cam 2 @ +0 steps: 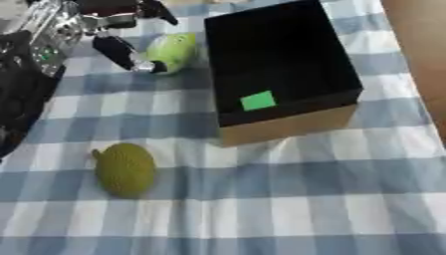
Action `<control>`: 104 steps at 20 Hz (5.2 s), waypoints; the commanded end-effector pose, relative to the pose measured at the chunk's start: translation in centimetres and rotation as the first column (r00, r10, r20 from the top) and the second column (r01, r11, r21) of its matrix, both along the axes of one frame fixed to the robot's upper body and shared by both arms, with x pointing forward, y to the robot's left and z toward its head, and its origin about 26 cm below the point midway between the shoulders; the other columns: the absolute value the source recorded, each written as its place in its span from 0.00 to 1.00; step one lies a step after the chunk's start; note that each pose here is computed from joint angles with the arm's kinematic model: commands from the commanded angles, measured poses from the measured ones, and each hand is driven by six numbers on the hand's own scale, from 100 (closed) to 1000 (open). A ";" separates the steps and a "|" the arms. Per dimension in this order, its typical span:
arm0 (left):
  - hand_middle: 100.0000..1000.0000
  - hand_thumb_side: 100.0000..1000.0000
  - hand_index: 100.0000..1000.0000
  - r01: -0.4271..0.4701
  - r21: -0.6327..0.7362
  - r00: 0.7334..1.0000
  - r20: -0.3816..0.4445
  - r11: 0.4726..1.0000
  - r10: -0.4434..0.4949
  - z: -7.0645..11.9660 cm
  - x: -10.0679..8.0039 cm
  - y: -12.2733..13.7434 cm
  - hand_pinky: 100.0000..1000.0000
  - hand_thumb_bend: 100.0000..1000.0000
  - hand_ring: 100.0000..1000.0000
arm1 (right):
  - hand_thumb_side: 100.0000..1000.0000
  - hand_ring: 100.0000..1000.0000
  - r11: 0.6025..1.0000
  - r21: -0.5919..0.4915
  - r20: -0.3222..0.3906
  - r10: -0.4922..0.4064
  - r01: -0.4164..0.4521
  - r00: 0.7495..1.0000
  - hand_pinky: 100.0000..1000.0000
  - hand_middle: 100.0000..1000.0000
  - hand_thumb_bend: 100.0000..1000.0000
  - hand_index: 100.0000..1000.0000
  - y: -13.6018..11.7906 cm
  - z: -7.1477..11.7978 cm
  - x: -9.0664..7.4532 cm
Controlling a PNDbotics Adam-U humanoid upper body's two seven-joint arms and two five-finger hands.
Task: Pick up objects on the table and place them in the box.
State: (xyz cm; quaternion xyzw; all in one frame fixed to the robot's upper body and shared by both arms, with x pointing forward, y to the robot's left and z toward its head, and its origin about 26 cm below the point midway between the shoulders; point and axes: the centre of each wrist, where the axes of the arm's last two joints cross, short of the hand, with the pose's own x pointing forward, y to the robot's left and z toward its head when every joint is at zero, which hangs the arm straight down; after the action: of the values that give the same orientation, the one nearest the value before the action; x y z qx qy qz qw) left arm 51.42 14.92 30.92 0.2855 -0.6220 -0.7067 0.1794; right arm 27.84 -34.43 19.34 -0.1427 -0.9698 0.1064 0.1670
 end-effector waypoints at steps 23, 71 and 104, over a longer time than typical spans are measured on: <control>0.71 0.31 0.90 -0.162 -0.016 0.985 0.050 0.987 0.163 -0.9 0.6 -0.3 0.80 0.19 0.83 | 0.41 1.00 0.999 -0.006 0.014 0.031 -0.031 0.999 0.96 0.31 0.00 0.94 0.5 0.6 0.1; 0.49 0.16 0.72 0.329 -0.208 0.944 0.112 0.921 -0.312 4.9 -5.9 -12.5 0.68 0.00 0.62 | 0.41 1.00 1.000 0.014 0.017 0.014 -0.014 1.000 0.96 0.33 0.00 0.94 0.0 0.6 -0.1; 0.77 0.28 0.90 0.432 -0.189 0.885 0.279 0.882 -0.373 8.4 -8.2 -4.8 0.82 0.06 0.83 | 0.41 1.00 1.000 0.001 0.006 -0.022 0.022 1.000 0.96 0.33 0.00 0.94 -0.7 0.5 -0.5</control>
State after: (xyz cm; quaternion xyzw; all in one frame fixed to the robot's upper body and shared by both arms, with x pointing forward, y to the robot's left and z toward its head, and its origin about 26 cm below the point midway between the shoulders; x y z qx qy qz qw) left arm 44.32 8.74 37.16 0.1903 -0.7665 -0.6133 0.0119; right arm 27.61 -34.70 19.03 -0.1428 -0.9698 0.0916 0.1754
